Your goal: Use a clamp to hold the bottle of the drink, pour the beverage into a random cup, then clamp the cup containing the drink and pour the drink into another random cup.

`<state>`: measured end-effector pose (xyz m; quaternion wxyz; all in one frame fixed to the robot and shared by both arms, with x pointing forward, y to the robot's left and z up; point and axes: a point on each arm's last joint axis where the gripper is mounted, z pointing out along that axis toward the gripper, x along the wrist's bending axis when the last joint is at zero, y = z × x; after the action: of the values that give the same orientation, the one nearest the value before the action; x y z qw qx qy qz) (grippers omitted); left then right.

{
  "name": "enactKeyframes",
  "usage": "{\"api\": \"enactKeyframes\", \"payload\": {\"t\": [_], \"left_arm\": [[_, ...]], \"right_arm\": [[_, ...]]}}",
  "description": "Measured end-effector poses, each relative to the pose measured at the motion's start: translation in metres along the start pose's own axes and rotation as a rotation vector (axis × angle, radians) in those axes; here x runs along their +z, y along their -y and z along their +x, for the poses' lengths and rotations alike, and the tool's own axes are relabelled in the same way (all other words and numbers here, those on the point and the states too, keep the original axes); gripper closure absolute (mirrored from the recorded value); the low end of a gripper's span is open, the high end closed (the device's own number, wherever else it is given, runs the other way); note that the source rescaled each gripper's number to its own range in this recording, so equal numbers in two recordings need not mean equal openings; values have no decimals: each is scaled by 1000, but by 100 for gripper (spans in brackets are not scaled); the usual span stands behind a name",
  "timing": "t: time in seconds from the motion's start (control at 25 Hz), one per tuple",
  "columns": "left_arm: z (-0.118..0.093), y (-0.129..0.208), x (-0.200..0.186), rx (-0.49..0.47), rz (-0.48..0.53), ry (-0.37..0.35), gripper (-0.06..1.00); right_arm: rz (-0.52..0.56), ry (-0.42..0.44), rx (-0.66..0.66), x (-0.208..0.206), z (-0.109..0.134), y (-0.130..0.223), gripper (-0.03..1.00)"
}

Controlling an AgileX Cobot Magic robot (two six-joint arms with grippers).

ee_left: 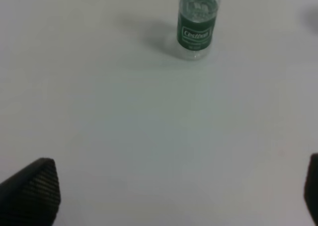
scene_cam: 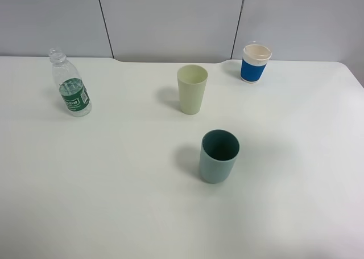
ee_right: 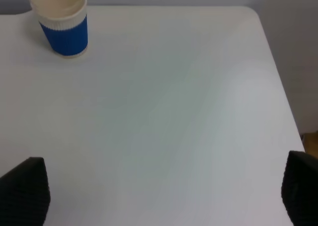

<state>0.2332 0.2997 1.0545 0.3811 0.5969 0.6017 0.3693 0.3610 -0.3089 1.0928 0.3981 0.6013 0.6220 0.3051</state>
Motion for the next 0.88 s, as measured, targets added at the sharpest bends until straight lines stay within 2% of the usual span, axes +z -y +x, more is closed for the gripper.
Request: {"api": "enactKeyframes", "payload": {"t": [0.2,0.4,0.68,0.88], "left_arm": [[0,0,0,0,0,0,-6],[0,0,0,0,0,0,-6],[0,0,0,0,0,0,-6],[0,0,0,0,0,0,-6]], "right_arm": [[-44,-13,-56,35,3,-14,16],[-42,-52,-84,76,12,-18,16],[-75,-154,-200,128,40,-16,16],[-61,-229,-316,152,62,-6,16]]}}
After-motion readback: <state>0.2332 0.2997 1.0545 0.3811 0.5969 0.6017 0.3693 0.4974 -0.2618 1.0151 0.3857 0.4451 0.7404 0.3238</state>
